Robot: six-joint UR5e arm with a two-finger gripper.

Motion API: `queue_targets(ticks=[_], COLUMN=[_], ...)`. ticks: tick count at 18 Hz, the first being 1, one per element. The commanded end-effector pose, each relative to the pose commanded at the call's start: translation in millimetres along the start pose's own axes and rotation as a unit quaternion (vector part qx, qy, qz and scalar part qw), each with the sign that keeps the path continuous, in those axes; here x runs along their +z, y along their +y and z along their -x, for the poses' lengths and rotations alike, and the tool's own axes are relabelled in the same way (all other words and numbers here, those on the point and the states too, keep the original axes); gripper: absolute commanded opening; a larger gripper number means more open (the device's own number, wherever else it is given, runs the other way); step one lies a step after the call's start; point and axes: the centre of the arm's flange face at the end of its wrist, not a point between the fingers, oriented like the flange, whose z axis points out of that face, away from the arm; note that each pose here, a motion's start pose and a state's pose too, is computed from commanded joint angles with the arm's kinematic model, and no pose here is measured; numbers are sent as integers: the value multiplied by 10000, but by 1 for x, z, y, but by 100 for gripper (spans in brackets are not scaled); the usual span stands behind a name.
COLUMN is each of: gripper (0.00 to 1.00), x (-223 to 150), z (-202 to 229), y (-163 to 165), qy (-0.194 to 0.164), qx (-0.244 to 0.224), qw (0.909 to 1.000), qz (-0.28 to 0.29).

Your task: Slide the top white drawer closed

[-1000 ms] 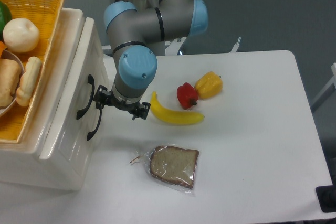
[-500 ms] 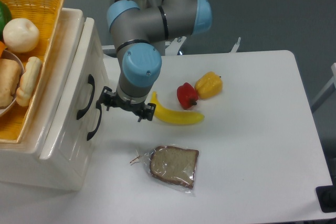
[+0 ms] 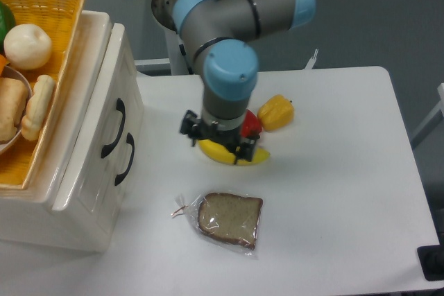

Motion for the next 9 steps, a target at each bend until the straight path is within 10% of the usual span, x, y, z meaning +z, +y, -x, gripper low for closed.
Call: queue_targets(ticks=[9], gripper=[100], x=[-29], z=[32], y=[58], qy=[-202], qx=[807], qw=[9965], qz=[-75])
